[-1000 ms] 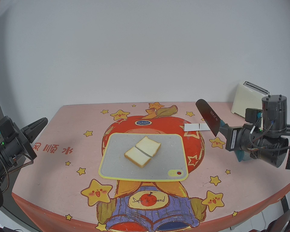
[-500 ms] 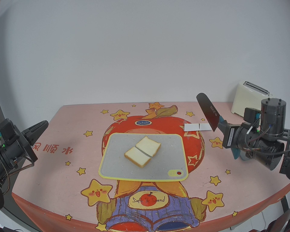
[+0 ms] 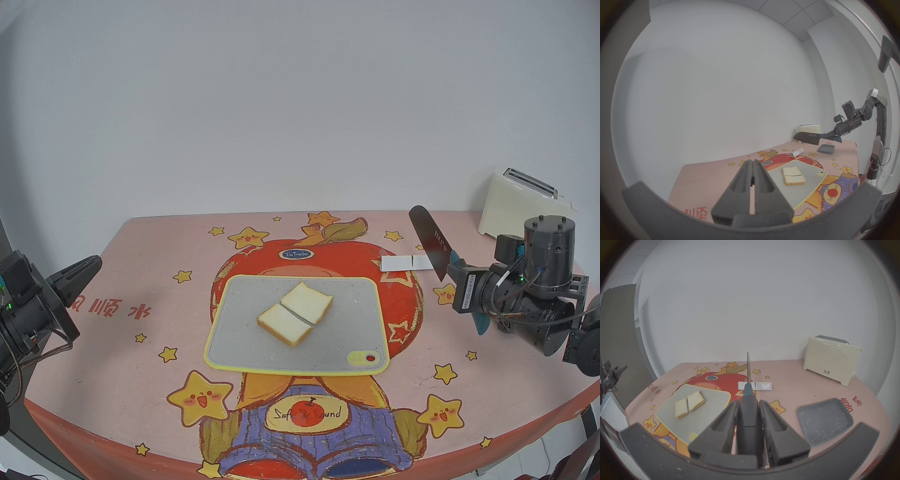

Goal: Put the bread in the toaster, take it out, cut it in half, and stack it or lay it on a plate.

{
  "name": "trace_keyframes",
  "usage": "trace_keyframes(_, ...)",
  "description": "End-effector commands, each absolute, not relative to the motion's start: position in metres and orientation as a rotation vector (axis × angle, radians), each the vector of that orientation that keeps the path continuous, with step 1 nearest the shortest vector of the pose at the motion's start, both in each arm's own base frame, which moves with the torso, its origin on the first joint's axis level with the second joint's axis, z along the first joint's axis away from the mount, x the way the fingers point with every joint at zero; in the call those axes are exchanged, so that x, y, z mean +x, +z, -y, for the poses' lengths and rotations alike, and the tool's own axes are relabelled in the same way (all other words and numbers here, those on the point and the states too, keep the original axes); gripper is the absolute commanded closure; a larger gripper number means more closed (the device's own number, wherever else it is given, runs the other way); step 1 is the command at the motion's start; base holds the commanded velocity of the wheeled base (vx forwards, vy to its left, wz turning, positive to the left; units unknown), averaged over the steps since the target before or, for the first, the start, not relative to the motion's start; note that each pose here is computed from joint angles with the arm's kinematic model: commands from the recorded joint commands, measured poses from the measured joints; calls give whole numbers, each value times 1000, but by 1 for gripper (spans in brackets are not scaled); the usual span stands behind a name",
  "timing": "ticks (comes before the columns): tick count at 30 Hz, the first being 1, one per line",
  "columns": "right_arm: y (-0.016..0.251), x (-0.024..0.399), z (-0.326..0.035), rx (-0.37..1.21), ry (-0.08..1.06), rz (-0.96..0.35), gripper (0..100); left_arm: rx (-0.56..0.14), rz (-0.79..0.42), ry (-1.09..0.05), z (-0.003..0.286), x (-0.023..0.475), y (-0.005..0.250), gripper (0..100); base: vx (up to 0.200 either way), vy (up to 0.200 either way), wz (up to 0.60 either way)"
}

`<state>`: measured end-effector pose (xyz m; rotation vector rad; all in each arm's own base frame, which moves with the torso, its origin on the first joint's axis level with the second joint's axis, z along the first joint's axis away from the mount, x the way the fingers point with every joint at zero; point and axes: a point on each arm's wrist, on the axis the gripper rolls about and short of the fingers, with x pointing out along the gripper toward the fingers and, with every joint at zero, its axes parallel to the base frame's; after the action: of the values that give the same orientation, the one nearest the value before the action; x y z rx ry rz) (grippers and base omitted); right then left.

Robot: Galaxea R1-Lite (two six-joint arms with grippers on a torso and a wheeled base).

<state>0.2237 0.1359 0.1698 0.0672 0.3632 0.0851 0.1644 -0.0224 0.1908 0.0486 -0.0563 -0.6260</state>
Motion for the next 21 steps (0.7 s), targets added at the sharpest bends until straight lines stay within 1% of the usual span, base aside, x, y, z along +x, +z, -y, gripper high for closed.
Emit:
trace_keyframes(1,164,226,-137,56,82,-382,100,48,54,-626,22,164,190,100,0,0,0)
trace_keyframes(21,155,228,-141,38,87,-410,100,48,54,-628,23,164,190,100,0,0,0)
